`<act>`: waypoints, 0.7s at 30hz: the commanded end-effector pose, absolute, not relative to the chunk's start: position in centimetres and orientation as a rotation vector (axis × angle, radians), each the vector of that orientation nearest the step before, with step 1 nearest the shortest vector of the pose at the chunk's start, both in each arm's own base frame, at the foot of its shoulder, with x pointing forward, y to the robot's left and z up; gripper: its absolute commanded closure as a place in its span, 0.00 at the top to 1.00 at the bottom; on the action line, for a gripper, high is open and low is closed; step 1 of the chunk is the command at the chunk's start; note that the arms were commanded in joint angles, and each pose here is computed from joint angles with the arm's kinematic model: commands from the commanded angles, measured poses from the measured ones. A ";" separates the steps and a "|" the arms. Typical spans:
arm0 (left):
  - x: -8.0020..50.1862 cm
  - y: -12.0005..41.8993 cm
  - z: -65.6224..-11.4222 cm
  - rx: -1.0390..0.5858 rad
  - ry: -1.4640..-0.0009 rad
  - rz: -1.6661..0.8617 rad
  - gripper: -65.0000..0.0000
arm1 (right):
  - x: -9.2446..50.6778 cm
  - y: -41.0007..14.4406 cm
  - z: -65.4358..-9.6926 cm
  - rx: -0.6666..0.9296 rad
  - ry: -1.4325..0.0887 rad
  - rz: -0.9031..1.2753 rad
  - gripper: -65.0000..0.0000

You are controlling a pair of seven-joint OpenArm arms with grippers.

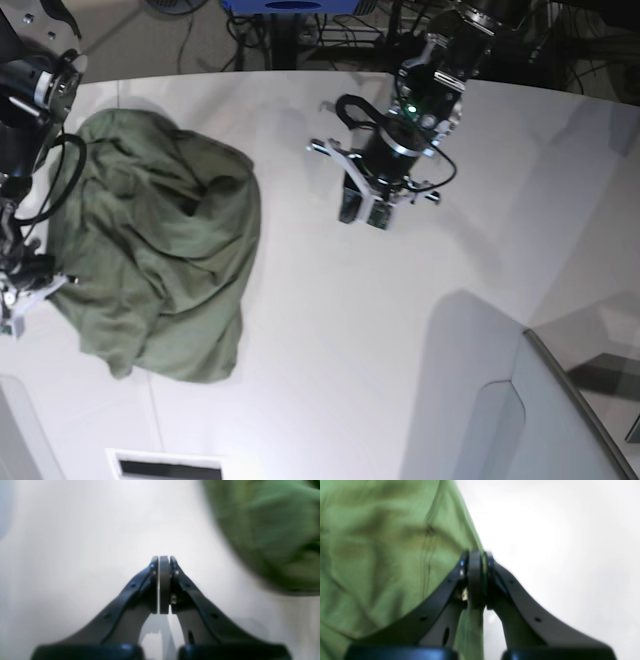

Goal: Layout the t-shirt on the table in an organized manner, then fold the t-shirt properly
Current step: 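Lower the t-shirt with the right gripper and release it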

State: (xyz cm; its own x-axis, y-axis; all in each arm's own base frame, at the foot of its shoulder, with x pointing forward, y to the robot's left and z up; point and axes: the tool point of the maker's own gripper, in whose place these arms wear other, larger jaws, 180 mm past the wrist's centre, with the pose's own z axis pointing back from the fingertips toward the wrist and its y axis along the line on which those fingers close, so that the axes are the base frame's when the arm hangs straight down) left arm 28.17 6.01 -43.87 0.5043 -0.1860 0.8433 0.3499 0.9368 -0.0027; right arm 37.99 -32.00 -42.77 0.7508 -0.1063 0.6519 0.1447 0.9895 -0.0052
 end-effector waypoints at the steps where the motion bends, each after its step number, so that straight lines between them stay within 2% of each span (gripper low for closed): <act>1: 29.1 6.0 -42.5 -0.189 -1.043 -0.315 0.00 | 39.8 -33.0 -40.0 -0.081 -0.781 -0.129 0.00; 8: 29.3 8.6 -42.6 -0.141 -1.044 -0.265 0.00 | 41.1 -32.4 -36.6 -0.134 -0.817 -0.049 0.01; 15: 29.3 8.5 -42.7 -0.142 -1.040 -0.265 0.00 | 42.0 -34.4 -34.1 -0.183 -0.849 -0.052 0.00; 21: 28.7 8.3 -42.9 -0.147 -1.033 -0.266 0.00 | 42.3 -35.9 -36.9 -0.138 -0.794 -0.098 0.00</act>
